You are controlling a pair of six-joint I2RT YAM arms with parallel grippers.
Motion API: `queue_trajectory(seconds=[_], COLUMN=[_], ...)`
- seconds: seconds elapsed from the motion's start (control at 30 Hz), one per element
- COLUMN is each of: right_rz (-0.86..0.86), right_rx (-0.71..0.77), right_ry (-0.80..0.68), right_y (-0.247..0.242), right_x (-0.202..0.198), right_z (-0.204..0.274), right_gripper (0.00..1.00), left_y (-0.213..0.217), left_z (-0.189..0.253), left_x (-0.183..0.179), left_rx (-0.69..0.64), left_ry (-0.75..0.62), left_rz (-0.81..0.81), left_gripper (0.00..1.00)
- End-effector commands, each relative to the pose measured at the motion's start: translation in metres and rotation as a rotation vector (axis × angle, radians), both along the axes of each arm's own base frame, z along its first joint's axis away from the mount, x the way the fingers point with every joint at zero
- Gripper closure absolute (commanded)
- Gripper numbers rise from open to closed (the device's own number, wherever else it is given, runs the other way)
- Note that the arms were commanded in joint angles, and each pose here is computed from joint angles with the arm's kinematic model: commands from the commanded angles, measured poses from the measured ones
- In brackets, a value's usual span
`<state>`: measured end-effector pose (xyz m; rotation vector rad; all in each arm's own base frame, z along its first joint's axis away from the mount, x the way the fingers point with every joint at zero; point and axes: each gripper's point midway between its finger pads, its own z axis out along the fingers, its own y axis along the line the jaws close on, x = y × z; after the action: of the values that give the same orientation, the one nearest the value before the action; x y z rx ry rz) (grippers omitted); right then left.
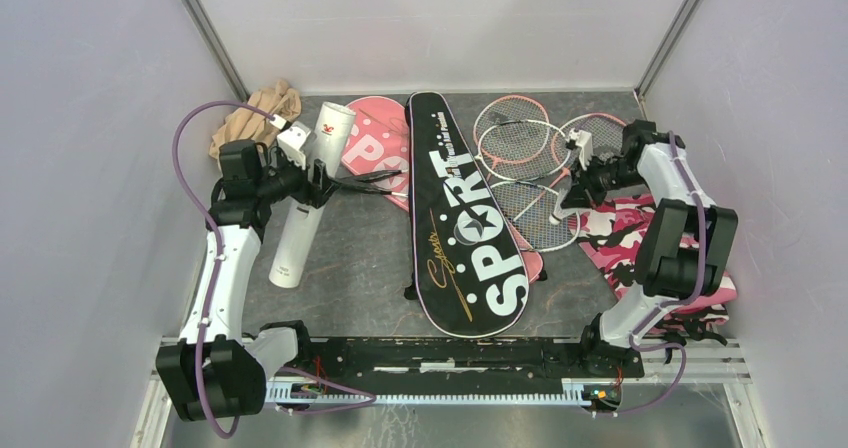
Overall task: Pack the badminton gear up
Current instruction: Pick up the shuttlecock at the center of the board.
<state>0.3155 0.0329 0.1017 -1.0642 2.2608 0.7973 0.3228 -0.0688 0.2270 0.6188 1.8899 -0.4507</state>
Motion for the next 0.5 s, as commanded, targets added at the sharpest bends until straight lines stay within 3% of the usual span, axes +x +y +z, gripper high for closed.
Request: queue_trajectory(seconds=[0.0, 0.23, 0.47], right_rz=[0.023, -0.033, -0.031], right_rx=[0.09, 0.2, 0.371], right_ry=[-0.182, -0.353, -0.572], right_y=[0.015, 0.037, 0.103], right_x=[0.01, 0.024, 0.032], right_z=[0.068, 0.142, 0.231], right_gripper=[1.0, 1.0, 1.0], left_y=[-0.004, -0.013, -0.034], left_z=[0.018, 0.014, 0.009], left_x=[-0.003, -0.008, -0.017], left_rx=[0.065, 0.088, 0.092], left_ry=[-0.093, -0.096, -0.064], left_rz=[-0.059, -0.123, -0.233], left_gripper=[0.98, 0.98, 0.98])
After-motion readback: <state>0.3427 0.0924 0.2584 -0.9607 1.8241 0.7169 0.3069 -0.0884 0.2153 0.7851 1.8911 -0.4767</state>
